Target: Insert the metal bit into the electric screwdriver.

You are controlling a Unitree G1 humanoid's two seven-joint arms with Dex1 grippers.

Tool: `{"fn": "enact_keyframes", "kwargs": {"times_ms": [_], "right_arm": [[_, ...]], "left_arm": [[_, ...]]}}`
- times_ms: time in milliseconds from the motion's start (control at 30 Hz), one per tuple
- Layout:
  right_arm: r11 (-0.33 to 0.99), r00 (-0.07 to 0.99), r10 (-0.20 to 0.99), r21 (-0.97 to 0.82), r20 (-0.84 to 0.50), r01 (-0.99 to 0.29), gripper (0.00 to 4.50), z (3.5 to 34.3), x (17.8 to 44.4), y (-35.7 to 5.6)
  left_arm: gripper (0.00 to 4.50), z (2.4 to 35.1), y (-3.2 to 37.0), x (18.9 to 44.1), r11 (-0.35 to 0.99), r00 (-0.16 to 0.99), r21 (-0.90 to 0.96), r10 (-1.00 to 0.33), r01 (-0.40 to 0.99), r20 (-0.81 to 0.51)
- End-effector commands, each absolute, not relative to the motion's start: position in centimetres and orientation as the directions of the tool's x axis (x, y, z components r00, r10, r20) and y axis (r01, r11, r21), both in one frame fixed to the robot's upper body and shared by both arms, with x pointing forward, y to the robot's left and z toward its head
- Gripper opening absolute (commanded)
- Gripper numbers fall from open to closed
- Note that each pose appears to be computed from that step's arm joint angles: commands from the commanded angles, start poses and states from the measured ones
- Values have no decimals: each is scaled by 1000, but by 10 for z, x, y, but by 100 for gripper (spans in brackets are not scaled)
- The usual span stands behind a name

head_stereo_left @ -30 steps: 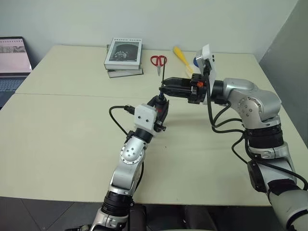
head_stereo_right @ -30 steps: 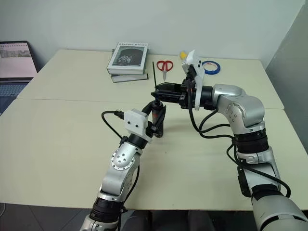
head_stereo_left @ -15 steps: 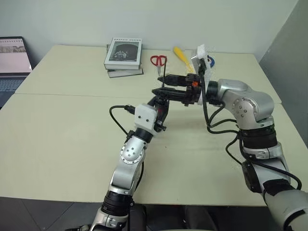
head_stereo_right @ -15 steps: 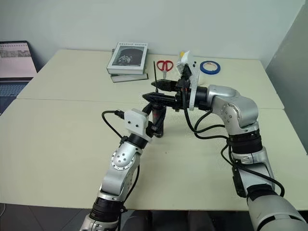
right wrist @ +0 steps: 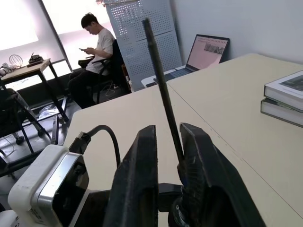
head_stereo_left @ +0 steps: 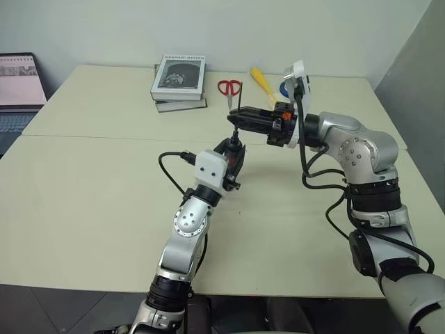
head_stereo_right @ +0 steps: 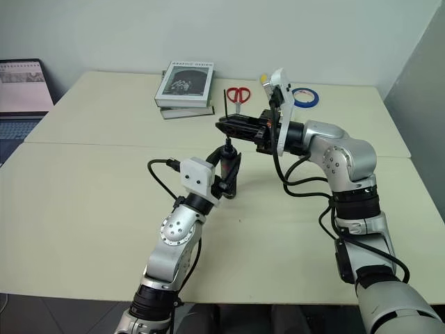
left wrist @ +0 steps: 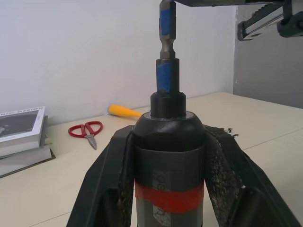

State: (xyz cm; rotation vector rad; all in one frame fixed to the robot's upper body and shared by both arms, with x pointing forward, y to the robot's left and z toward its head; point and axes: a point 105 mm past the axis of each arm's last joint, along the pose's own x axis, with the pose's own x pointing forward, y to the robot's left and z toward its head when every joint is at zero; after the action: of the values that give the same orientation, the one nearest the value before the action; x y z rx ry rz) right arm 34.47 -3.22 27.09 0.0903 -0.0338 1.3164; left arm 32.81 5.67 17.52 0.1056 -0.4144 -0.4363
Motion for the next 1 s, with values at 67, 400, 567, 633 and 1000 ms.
{"fn": "enact_keyframes", "kwargs": {"times_ms": [67, 400, 567, 633, 1000], "right_arm": [[204, 201, 971, -11, 129, -979, 0, 291, 337, -28], [192, 186, 978, -57, 93, -980, 0, 283, 336, -24], [163, 158, 986, -123, 48, -979, 0, 277, 331, -20], [152, 148, 988, -130, 36, -980, 0, 275, 329, -19], [138, 135, 990, -115, 31, -984, 0, 276, 327, -20]], "left_arm": [[166, 183, 58, 328, 907, 819, 194, -421, 374, 391], [166, 183, 58, 329, 906, 817, 196, -423, 375, 393], [166, 183, 58, 329, 906, 817, 197, -424, 376, 391], [166, 183, 58, 329, 905, 817, 197, -424, 376, 391], [166, 183, 58, 328, 904, 816, 198, -426, 378, 391]]}}
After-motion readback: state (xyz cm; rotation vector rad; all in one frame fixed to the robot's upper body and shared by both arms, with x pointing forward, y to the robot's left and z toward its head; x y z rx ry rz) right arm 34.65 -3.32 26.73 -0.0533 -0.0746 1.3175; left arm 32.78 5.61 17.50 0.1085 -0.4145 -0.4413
